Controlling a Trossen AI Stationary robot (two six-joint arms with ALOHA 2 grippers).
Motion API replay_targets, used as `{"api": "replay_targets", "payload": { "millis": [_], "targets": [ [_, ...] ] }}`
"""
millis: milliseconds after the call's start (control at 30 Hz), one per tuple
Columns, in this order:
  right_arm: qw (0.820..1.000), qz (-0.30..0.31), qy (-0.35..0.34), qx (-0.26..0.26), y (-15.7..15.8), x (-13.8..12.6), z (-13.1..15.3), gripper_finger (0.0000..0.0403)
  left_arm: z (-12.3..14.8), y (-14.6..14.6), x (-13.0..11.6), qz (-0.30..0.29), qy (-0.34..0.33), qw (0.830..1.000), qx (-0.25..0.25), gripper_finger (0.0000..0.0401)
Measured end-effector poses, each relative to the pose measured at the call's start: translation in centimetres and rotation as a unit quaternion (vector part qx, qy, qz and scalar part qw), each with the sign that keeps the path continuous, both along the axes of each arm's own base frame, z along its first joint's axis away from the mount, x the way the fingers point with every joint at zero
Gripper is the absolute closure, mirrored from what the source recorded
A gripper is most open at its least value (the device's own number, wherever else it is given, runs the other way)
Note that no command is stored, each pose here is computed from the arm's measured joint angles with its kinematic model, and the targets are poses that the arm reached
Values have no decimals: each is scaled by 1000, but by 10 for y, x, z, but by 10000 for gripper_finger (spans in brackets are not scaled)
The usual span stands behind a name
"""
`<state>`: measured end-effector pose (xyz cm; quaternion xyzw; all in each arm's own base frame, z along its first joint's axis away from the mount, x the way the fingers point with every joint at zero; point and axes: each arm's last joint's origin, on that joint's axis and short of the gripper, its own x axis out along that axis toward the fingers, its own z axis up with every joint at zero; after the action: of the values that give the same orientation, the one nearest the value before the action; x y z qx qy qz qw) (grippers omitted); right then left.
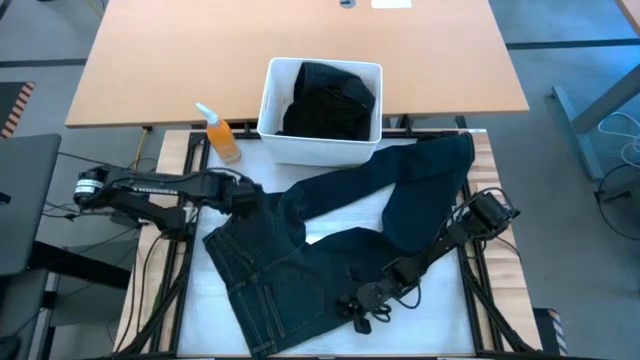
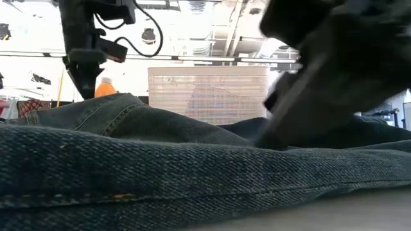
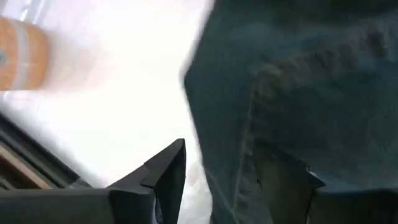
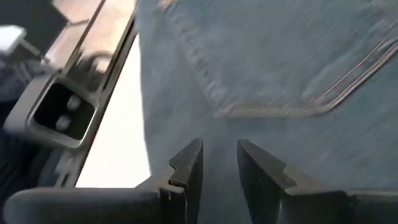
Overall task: Fold laundry
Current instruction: Fold the blue long pants
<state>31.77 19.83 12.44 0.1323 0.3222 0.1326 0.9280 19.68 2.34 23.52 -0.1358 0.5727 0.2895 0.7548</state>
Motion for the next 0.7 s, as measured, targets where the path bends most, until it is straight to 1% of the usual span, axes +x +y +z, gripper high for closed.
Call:
{"api": "replay_targets", "payload": {
  "millis": [133,233,333,500,600,667,700],
  "targets": [
    [998,2,55,0,15,-17,-8,276,10,7,0,-8,-58,998,-21,228],
    [997,-15,72,-12,24,-28,-10,276,7,12,1,5,-61,998,-22,228],
    [997,-32,69,-31,30,-36,-12,276,-12,15,7,28,-65,997,-32,228],
    [994,-29,100,-30,36,-47,-9,276,-48,14,15,41,-63,995,-71,228],
    [992,-28,118,-35,36,-57,0,276,-63,11,20,39,-58,994,-80,228],
    [993,-22,108,-47,35,-62,9,276,-71,11,24,34,-58,994,-81,228],
    [994,-20,91,-56,34,-62,15,276,-74,11,25,32,-57,995,-81,228]
  ]
}}
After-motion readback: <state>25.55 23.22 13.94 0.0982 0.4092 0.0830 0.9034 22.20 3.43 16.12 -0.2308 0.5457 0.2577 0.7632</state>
